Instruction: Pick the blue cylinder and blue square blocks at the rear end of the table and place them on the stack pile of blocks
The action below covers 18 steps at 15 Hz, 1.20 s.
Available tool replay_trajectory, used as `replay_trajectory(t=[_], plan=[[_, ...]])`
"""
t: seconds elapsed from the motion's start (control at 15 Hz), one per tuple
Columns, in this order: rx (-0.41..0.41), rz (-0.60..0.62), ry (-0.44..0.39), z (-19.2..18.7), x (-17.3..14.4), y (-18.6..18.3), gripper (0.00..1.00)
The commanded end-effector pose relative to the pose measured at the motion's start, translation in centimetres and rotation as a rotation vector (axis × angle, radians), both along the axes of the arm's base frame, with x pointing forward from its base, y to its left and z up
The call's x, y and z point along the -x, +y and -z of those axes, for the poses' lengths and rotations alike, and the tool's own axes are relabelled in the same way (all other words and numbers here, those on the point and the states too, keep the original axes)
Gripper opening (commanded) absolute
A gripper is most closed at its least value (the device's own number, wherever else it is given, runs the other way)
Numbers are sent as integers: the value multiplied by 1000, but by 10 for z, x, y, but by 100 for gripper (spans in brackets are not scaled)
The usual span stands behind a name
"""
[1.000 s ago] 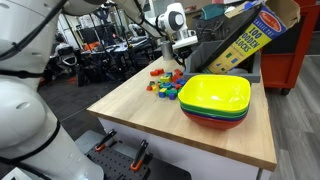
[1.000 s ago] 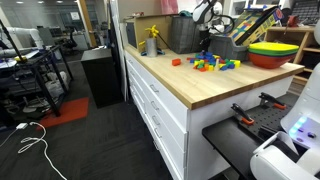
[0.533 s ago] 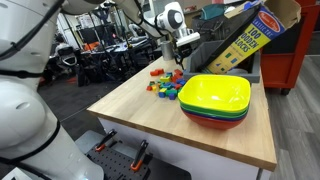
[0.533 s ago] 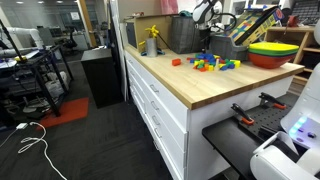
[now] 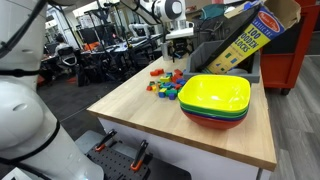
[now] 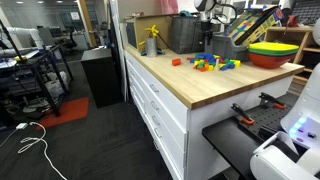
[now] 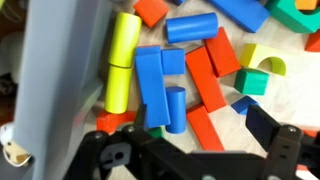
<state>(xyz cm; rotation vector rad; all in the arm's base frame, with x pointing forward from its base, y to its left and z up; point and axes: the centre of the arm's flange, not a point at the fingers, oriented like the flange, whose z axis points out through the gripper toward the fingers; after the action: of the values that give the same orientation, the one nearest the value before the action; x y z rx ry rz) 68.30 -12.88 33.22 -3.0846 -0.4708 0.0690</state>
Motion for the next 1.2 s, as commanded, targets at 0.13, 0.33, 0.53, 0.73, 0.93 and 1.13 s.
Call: replay_trajectory(t=[0.13, 0.33, 0.53, 0.73, 0.93, 1.13], plan=[[-77, 209, 20, -14, 47, 30, 100], [-64, 292, 12, -9, 58, 46, 100], [-48, 351, -12, -5, 67, 68, 100], [-40, 395, -30, -3, 78, 89, 100], [-40, 396, -47, -3, 86, 100, 100], [-32, 346, -75, -8, 96, 104, 100]])
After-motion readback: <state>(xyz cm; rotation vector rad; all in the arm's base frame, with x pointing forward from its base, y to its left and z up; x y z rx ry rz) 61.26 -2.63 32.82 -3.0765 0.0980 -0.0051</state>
